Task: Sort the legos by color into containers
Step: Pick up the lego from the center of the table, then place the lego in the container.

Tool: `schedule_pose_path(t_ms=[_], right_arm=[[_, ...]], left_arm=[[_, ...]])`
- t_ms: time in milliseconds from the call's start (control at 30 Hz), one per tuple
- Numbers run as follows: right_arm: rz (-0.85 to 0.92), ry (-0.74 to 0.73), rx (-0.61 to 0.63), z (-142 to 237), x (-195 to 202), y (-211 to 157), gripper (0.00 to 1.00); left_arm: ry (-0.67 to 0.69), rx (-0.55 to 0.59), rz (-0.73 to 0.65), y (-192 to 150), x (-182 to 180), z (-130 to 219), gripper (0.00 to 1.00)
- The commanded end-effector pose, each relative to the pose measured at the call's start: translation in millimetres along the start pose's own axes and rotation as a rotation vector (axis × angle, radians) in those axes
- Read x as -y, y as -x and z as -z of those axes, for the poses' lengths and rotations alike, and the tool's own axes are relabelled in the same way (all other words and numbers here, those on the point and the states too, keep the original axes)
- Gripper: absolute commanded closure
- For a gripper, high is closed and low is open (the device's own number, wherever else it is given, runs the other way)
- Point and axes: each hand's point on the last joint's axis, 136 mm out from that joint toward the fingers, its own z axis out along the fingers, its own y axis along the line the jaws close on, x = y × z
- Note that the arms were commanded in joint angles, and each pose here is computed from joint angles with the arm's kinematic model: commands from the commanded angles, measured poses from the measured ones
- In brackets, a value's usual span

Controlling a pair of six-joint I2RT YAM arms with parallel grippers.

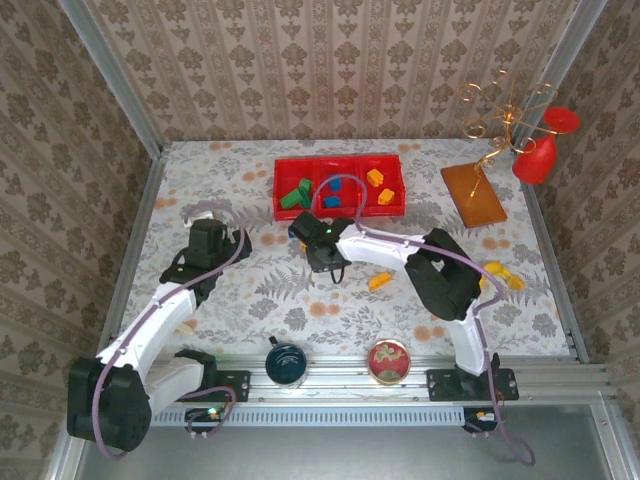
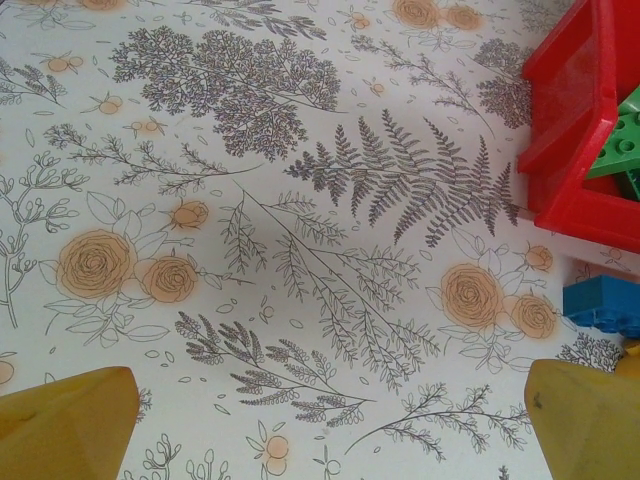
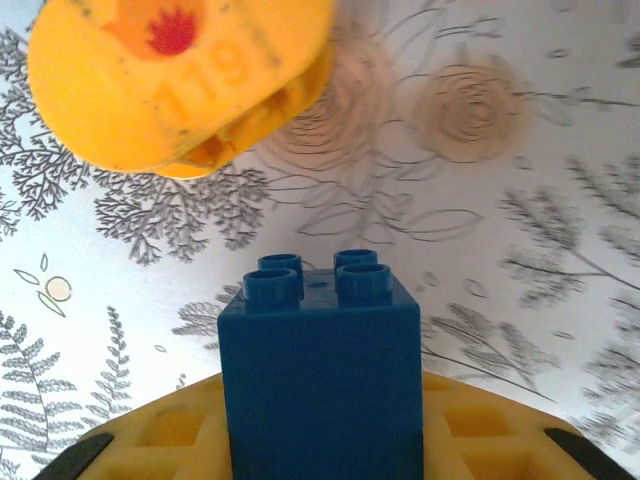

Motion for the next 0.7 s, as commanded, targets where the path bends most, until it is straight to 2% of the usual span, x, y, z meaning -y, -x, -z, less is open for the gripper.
schedule_pose_path(t_ms=[0, 300, 667], right_arm=[[-0.058, -0.048, 0.059, 21.5, 26.7, 13.6, 0.79], [-0.124, -0.091, 0.121, 41.8, 71.8, 35.3, 0.80], [-0.109, -0.114, 0.197, 49.2, 94.8, 86.7, 0.79]], left_arm=[[-0.005, 0.002, 0.025, 0.0, -0.9, -1.3, 0.00], [-0.009, -0.002, 0.026, -0.7, 0.0, -2.3, 0.00], [-0.024, -0.006, 0.031, 0.5, 3.9, -3.7, 0.00]])
